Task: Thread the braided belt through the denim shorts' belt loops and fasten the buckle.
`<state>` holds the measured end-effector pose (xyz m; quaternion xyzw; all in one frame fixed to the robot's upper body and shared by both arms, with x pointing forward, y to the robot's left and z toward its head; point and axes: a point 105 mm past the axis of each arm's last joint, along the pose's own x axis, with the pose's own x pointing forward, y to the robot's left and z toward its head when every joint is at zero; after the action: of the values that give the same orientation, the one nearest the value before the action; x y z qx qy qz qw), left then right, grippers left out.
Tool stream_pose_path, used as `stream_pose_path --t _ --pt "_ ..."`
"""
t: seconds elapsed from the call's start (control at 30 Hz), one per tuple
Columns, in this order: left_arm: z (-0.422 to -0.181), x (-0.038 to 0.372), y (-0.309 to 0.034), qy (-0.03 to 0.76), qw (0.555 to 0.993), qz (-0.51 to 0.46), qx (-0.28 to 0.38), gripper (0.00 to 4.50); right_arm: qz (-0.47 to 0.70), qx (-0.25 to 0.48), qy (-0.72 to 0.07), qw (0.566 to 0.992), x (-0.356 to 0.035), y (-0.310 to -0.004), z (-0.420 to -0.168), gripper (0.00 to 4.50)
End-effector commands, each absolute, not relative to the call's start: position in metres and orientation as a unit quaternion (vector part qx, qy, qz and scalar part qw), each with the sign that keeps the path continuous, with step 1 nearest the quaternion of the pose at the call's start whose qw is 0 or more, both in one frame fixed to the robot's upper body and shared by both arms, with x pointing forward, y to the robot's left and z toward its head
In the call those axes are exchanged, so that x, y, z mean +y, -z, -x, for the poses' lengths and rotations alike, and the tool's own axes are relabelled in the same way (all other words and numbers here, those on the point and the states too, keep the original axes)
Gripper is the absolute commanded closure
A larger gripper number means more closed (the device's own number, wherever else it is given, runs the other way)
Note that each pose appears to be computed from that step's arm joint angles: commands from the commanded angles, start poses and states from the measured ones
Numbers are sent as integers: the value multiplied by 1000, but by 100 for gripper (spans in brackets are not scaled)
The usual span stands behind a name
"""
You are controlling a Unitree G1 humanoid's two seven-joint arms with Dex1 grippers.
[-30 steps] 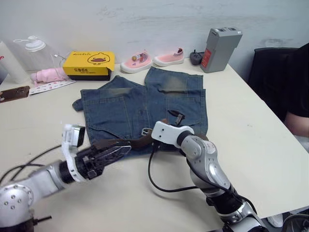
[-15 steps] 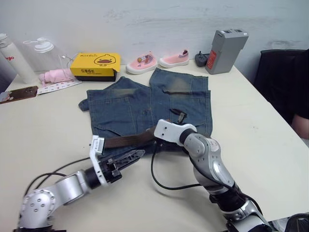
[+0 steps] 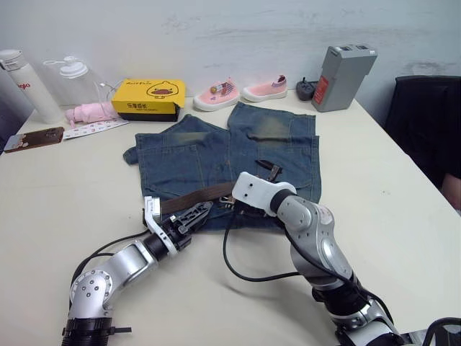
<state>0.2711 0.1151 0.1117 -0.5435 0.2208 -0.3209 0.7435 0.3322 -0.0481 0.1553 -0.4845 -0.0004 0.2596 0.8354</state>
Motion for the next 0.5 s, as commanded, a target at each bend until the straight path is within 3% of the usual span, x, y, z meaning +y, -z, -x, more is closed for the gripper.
stream_pose_path --t 0.03,0.3,0.5 --pt "-266 116 -117 328 744 541 214 187 522 -54 -302 796 -42 -159 -327 3" --pt "-244 129 -122 339 756 516 217 187 594 -131 -305 733 -82 -181 -357 3" --pt "-242 134 -125 337 765 507 210 187 633 -168 -351 669 -87 -169 -367 3"
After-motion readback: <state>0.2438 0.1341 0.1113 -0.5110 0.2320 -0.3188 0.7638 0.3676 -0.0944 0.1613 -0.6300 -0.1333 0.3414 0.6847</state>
